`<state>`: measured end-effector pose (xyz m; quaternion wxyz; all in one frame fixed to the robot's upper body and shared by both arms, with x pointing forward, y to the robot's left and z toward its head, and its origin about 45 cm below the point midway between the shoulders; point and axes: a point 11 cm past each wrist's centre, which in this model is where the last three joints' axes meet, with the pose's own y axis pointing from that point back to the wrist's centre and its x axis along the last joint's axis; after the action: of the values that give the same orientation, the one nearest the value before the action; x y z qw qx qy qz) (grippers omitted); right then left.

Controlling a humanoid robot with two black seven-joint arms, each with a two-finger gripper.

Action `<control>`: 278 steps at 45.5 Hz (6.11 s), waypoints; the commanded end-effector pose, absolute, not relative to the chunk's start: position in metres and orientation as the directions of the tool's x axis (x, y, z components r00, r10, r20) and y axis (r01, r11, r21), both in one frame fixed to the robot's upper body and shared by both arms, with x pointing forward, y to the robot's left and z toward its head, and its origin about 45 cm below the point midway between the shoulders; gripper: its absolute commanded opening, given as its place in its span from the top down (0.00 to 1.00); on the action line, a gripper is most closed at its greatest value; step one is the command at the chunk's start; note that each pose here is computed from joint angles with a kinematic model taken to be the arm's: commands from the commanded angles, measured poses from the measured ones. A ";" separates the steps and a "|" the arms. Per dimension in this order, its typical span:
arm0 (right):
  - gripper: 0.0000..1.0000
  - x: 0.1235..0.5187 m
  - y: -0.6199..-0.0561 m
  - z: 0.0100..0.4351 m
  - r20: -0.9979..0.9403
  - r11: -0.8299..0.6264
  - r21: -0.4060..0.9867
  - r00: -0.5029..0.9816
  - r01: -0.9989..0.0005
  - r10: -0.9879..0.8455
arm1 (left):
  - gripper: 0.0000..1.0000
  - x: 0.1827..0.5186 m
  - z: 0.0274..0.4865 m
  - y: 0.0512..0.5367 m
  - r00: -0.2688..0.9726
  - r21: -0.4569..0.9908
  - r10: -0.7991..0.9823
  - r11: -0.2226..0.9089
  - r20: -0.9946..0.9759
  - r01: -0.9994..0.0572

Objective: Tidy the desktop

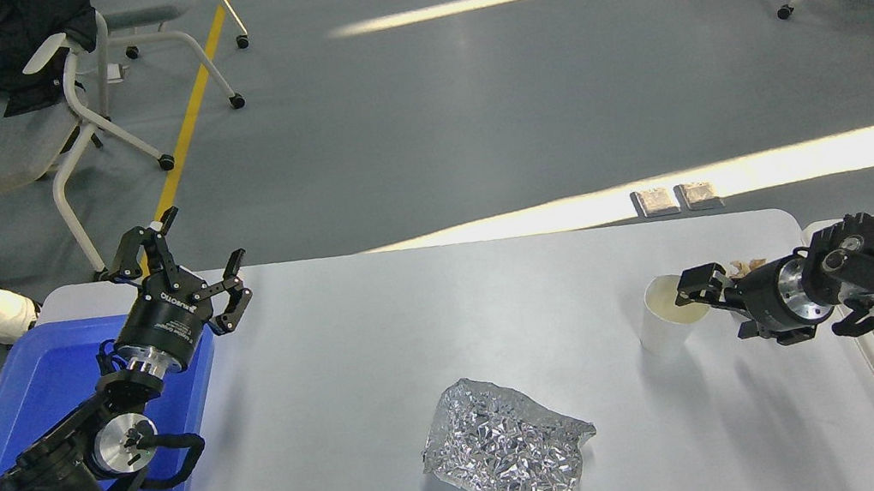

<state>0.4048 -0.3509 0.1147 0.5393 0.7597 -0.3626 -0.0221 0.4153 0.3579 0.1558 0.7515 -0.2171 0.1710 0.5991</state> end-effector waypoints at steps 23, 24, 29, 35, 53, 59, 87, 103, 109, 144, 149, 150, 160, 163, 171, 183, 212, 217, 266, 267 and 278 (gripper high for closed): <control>0.51 0.408 -0.344 0.112 0.369 -0.173 0.806 0.709 -0.566 -0.601 | 0.00 0.415 0.156 0.358 0.224 -0.121 0.826 0.188 -0.517 -0.975; 0.52 0.408 -0.344 0.112 0.369 -0.173 0.806 0.709 -0.566 -0.601 | 0.00 0.415 0.156 0.358 0.223 -0.122 0.826 0.187 -0.518 -0.975; 0.57 0.408 -0.345 0.113 0.371 -0.171 0.805 0.706 -0.568 -0.603 | 0.00 0.415 0.156 0.358 0.223 -0.122 0.826 0.187 -0.518 -0.975; 0.79 0.410 -0.345 0.115 0.374 -0.172 0.803 0.707 -0.570 -0.600 | 0.00 0.415 0.156 0.358 0.224 -0.121 0.826 0.188 -0.517 -0.975; 1.00 0.408 -0.373 0.145 0.385 -0.174 0.793 0.701 -0.584 -0.600 | 0.00 0.415 0.156 0.358 0.224 -0.121 0.826 0.188 -0.517 -0.975; 1.00 0.412 -0.388 0.190 0.395 -0.208 0.778 0.719 -0.593 -0.572 | 0.00 0.415 0.156 0.358 0.223 -0.122 0.826 0.187 -0.518 -0.975; 1.00 0.431 -0.428 0.365 0.505 -0.220 0.651 0.631 -0.727 -0.590 | 0.00 0.415 0.156 0.358 0.225 -0.122 0.825 0.189 -0.518 -0.974; 1.00 0.423 -0.525 0.412 0.573 0.031 0.541 0.341 -0.841 -0.746 | 0.00 0.415 0.156 0.358 0.225 -0.122 0.825 0.189 -0.518 -0.974; 1.00 0.408 -0.577 0.420 0.559 0.167 0.502 0.171 -0.848 -0.811 | 0.00 0.415 0.156 0.358 0.225 -0.122 0.825 0.189 -0.518 -0.974; 1.00 0.309 -0.664 0.207 0.392 0.616 0.591 -0.482 -0.520 -0.783 | 0.00 0.415 0.156 0.358 0.225 -0.122 0.825 0.188 -0.518 -0.974; 1.00 0.296 -0.656 0.178 0.425 0.654 0.600 -0.509 -0.460 -0.748 | 0.00 0.415 0.156 0.358 0.225 -0.122 0.825 0.188 -0.518 -0.974; 1.00 0.298 -0.651 0.172 0.421 0.651 0.605 -0.509 -0.459 -0.751 | 0.00 0.415 0.156 0.358 0.225 -0.122 0.825 0.189 -0.518 -0.974; 1.00 0.290 -0.624 0.131 0.375 0.627 0.652 -0.537 -0.427 -0.756 | 0.00 0.415 0.156 0.358 0.224 -0.121 0.826 0.188 -0.517 -0.975; 1.00 0.287 -0.617 0.120 0.363 0.614 0.668 -0.537 -0.420 -0.762 | 0.00 0.415 0.156 0.358 0.225 -0.122 0.825 0.188 -0.518 -0.974; 1.00 0.278 -0.603 0.097 0.291 0.578 0.706 -0.576 -0.410 -0.764 | 0.00 0.415 0.156 0.358 0.225 -0.122 0.825 0.188 -0.518 -0.974; 1.00 0.268 -0.589 0.075 0.189 0.535 0.744 -0.642 -0.400 -0.743 | 0.00 0.415 0.156 0.358 0.225 -0.122 0.825 0.188 -0.518 -0.974; 0.01 0.285 -0.584 0.083 0.181 0.512 0.729 -0.594 -0.454 -0.784 | 0.00 0.415 0.156 0.358 0.223 -0.122 0.826 0.187 -0.518 -0.975; 0.01 0.300 -0.579 0.093 0.120 0.462 0.723 -0.564 -0.514 -0.817 | 0.00 0.415 0.156 0.358 0.223 -0.123 0.826 0.186 -0.518 -0.975; 0.00 0.435 -0.411 0.263 -0.546 -0.487 0.126 0.349 -0.864 -0.762 | 0.00 0.415 0.155 0.359 0.220 -0.122 0.827 0.183 -0.517 -0.976; 0.00 0.437 -0.402 0.262 -0.557 -0.502 0.117 0.362 -0.857 -0.748 | 0.00 0.415 0.155 0.359 0.218 -0.121 0.828 0.182 -0.517 -0.976; 0.00 0.447 -0.313 0.229 -0.672 -0.614 0.053 0.427 -0.787 -0.605 | 0.00 0.415 0.155 0.359 0.218 -0.121 0.828 0.182 -0.517 -0.976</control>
<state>0.4409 -0.3938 0.2409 -0.0942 0.8109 -0.4944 -0.2986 0.4149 0.3586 0.1553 0.7498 -0.2174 0.1703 0.6013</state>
